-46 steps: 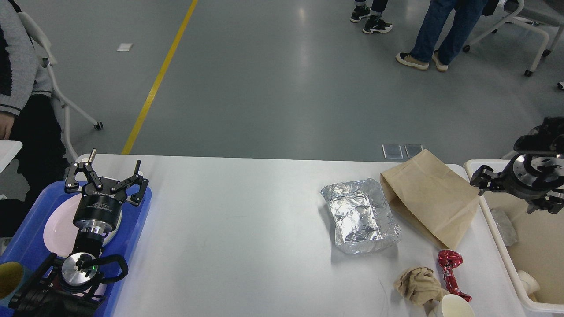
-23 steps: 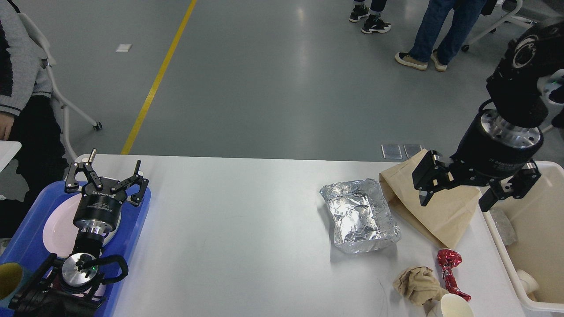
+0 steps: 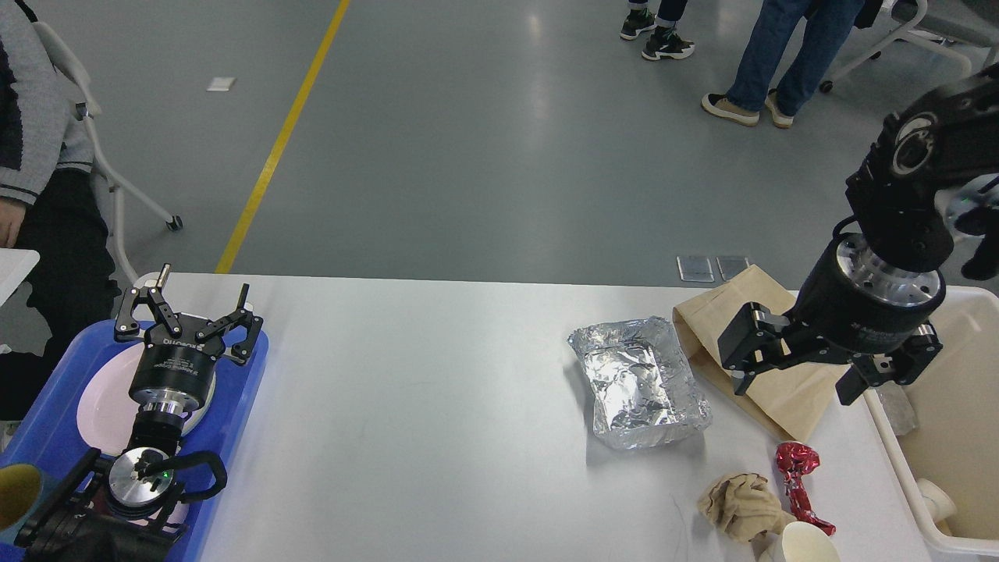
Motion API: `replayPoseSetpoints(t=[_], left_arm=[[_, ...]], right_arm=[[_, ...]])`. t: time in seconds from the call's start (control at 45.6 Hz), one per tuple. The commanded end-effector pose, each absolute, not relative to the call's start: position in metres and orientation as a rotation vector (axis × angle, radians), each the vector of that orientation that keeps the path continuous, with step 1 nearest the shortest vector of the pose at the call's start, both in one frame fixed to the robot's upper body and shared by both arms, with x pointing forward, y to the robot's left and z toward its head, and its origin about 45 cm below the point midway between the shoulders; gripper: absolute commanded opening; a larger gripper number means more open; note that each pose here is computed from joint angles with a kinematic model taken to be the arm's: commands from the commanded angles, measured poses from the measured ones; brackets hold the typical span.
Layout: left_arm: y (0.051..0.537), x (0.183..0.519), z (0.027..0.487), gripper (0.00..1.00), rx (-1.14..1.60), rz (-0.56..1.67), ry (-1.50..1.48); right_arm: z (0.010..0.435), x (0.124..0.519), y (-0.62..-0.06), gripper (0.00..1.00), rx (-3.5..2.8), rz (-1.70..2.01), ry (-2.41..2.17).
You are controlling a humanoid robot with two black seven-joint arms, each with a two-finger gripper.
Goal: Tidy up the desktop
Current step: 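Lower the right gripper onto the small red wrapped object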
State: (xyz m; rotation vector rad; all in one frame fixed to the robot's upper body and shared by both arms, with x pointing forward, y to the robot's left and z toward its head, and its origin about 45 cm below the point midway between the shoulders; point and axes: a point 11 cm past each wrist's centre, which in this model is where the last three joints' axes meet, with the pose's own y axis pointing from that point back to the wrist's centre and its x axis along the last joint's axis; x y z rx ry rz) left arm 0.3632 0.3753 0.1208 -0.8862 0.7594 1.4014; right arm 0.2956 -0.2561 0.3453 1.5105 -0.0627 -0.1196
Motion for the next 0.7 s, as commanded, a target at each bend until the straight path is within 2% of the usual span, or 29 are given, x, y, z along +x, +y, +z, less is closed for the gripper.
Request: replayPoseSetpoints(t=[0.0, 0.395, 0.68], left_arm=[[0.375, 0.363, 0.121, 0.96, -0.887, 1.401, 0.759], [0.375, 0.363, 0.121, 0.96, -0.887, 1.401, 0.759], [0.375, 0.363, 0.121, 0.96, -0.887, 1.401, 0.759]], right_arm=[[0.318, 0.288, -0.271, 1.00, 1.489, -0.181, -0.053], [0.207, 0.244, -0.306, 1.00, 1.409, -0.338, -0.075], [0.177, 0.234, -0.332, 0.98, 1.349, -0.321, -0.207]])
